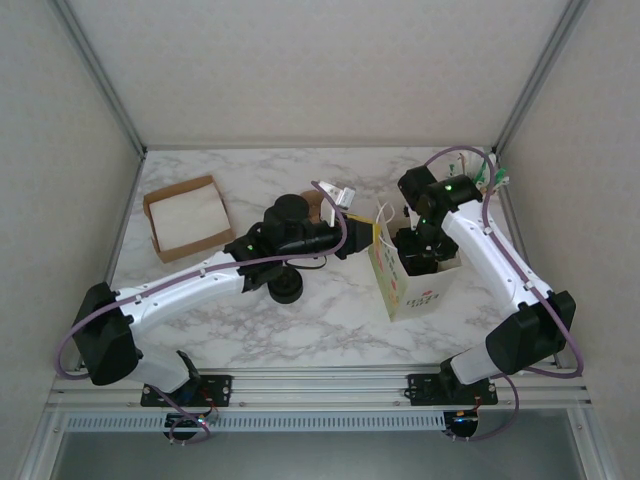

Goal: Pack the takeout coffee

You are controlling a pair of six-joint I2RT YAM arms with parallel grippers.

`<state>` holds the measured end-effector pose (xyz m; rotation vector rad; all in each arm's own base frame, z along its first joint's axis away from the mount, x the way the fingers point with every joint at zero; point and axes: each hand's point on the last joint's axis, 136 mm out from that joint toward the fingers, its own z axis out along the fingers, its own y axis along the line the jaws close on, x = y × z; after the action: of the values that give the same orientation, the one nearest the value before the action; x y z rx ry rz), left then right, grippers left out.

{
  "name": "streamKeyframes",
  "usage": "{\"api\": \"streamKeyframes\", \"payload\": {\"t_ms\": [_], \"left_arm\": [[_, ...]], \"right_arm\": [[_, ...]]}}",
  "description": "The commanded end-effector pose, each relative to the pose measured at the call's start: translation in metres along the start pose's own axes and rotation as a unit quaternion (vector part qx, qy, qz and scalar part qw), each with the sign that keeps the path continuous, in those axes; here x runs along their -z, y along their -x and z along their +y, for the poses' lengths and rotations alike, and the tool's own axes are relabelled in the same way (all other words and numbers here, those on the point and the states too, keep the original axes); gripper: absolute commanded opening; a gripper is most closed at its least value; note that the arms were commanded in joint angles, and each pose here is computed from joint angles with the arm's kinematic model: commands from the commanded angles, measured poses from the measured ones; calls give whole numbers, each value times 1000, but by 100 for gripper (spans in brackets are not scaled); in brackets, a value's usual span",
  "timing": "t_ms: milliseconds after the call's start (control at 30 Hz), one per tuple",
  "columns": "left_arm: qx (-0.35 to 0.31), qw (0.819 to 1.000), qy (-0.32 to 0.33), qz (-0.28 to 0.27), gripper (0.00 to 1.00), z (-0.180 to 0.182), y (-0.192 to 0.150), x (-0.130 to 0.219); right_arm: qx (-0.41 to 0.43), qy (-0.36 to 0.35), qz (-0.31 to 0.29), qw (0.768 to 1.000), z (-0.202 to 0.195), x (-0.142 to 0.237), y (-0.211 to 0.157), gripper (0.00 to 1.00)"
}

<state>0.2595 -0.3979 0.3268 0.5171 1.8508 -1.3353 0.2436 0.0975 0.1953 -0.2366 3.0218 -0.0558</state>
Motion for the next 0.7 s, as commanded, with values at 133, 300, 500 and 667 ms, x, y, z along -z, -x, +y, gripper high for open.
{"api": "streamKeyframes", "payload": {"t_ms": [133, 300, 500, 667], "left_arm": [[-4, 1000, -7, -20, 25, -12, 15, 3], [-5, 1000, -7, -23, 24, -13, 16, 4], [-5, 1000, -6, -24, 24, -13, 16, 4], [-7, 1000, -5, -25, 24, -13, 16, 6]], "right_arm": [[1, 5, 2, 1000, -2, 0, -5, 68], [1, 4, 2, 1000, -2, 0, -5, 68], [1, 4, 3, 1000, -2, 0, -5, 68], [1, 4, 4, 1000, -2, 0, -5, 68]]}}
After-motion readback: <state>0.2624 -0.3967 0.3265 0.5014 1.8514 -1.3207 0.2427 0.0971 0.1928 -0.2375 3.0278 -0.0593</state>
